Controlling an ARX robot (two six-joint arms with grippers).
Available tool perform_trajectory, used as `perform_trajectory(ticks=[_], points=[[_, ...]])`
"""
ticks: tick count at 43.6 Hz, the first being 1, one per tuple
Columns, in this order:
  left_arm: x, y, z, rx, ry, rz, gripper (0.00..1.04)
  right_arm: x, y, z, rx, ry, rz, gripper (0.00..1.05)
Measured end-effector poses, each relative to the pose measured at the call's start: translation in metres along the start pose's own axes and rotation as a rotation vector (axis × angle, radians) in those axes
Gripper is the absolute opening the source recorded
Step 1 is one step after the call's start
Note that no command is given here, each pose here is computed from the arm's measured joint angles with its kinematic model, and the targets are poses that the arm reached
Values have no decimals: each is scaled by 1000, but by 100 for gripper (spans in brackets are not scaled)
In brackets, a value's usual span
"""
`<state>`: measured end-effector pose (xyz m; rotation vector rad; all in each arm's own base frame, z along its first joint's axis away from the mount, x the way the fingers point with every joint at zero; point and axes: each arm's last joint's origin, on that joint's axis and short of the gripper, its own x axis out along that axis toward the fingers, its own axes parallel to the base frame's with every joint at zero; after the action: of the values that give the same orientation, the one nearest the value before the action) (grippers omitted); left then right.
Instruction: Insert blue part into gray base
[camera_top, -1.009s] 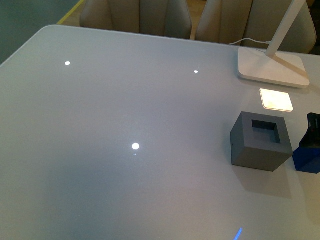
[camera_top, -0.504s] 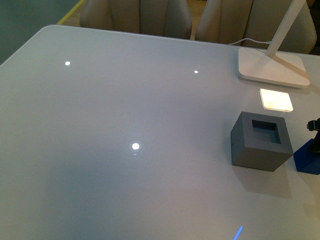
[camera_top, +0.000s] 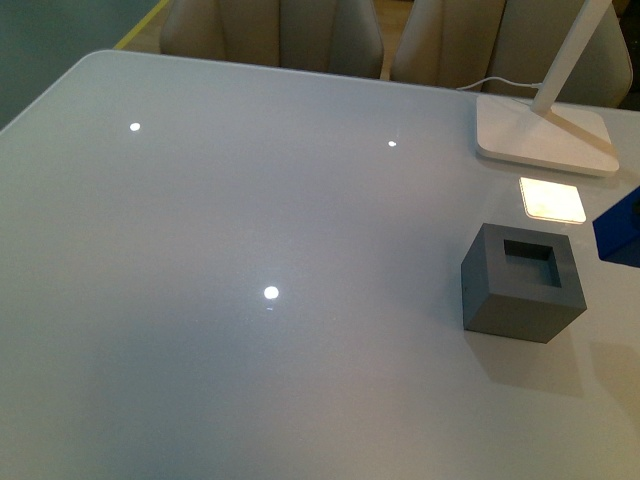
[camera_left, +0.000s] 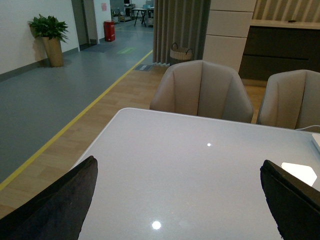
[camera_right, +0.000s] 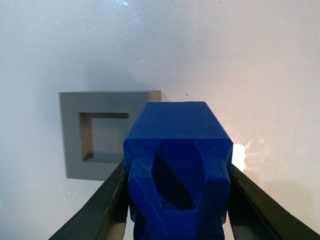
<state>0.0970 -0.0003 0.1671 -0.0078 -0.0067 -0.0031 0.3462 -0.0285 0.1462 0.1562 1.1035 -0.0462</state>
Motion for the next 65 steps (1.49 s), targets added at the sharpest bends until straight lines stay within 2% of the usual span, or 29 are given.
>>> perform_trajectory(ticks=[7, 19, 65], points=[[0, 0, 0, 0, 0, 0, 97, -3, 37, -4, -21, -4, 21, 45], [0, 0, 0, 0, 0, 0, 97, 11, 69, -11, 14, 36, 37, 45], [0, 0, 0, 0, 0, 0, 97, 38, 65, -16, 40, 97, -2, 45]])
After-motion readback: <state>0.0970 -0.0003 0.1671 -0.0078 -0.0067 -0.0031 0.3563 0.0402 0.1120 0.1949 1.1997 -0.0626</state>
